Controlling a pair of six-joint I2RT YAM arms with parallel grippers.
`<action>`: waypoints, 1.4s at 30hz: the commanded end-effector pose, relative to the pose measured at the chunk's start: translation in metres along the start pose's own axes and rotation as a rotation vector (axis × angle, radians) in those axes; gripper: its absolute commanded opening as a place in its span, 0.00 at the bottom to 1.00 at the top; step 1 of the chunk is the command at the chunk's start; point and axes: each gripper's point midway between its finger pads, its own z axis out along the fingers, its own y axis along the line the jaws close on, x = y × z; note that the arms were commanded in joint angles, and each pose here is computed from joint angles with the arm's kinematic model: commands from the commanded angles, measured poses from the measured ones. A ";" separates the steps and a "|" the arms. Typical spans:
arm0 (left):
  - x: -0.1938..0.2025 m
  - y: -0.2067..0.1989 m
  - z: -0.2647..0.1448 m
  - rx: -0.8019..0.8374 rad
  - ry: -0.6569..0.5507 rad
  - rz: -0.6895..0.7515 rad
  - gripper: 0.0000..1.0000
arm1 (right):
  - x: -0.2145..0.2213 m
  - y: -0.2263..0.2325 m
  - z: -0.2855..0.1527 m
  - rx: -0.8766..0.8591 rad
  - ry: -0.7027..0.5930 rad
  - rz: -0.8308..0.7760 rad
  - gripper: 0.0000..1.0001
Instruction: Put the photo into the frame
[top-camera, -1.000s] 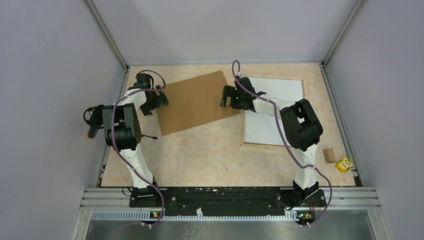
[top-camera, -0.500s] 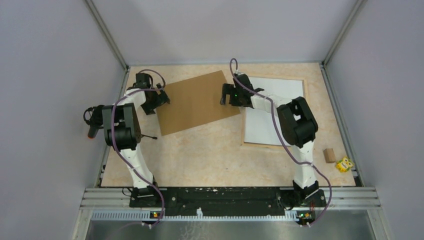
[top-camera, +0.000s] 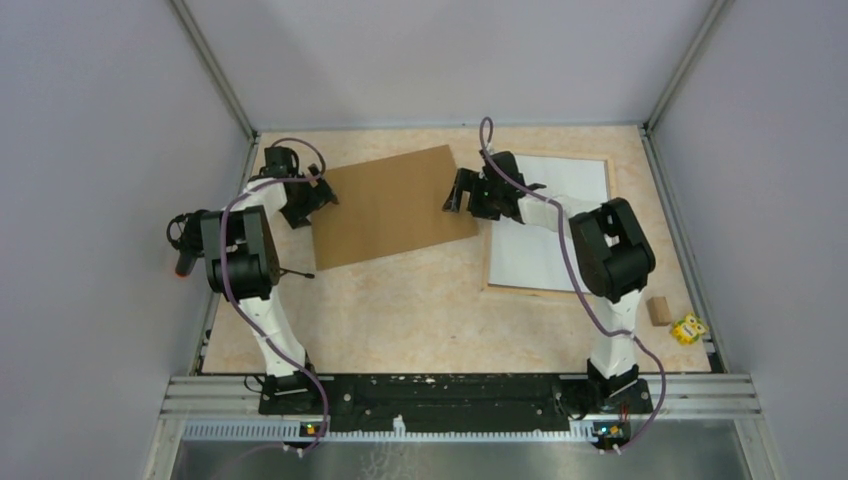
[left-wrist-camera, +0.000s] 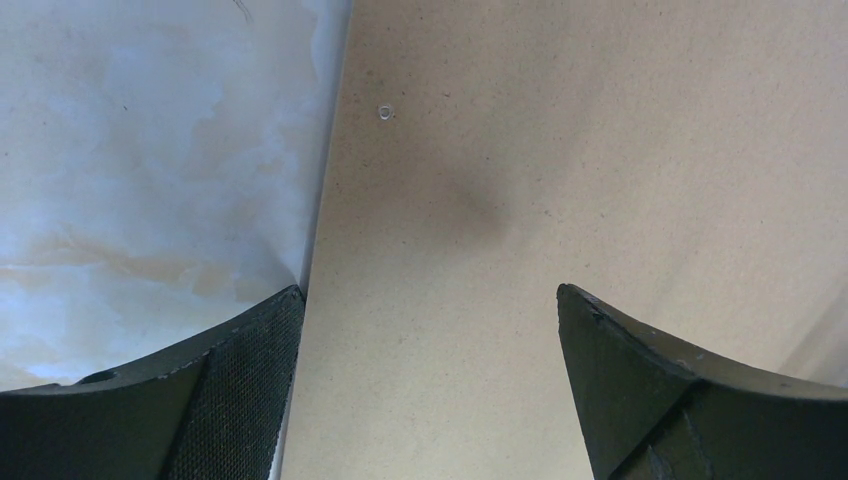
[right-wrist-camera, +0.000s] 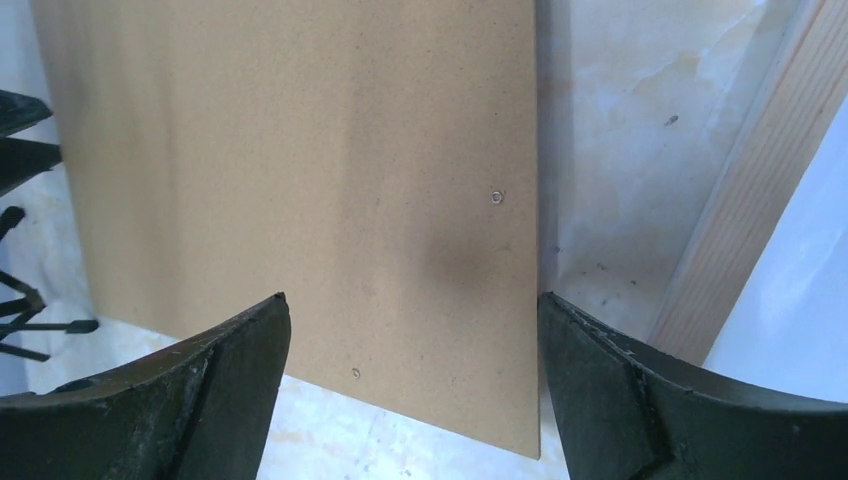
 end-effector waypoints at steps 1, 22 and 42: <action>0.057 -0.021 0.015 0.119 0.195 -0.066 0.98 | -0.039 0.104 -0.054 -0.337 -0.108 -0.044 0.88; 0.098 -0.089 0.001 0.279 0.264 0.036 0.97 | -0.009 0.043 -0.094 -0.205 -0.159 0.056 0.87; 0.028 -0.092 -0.060 0.155 -0.035 0.196 0.98 | -0.004 -0.012 -0.164 0.292 -0.147 -0.531 0.99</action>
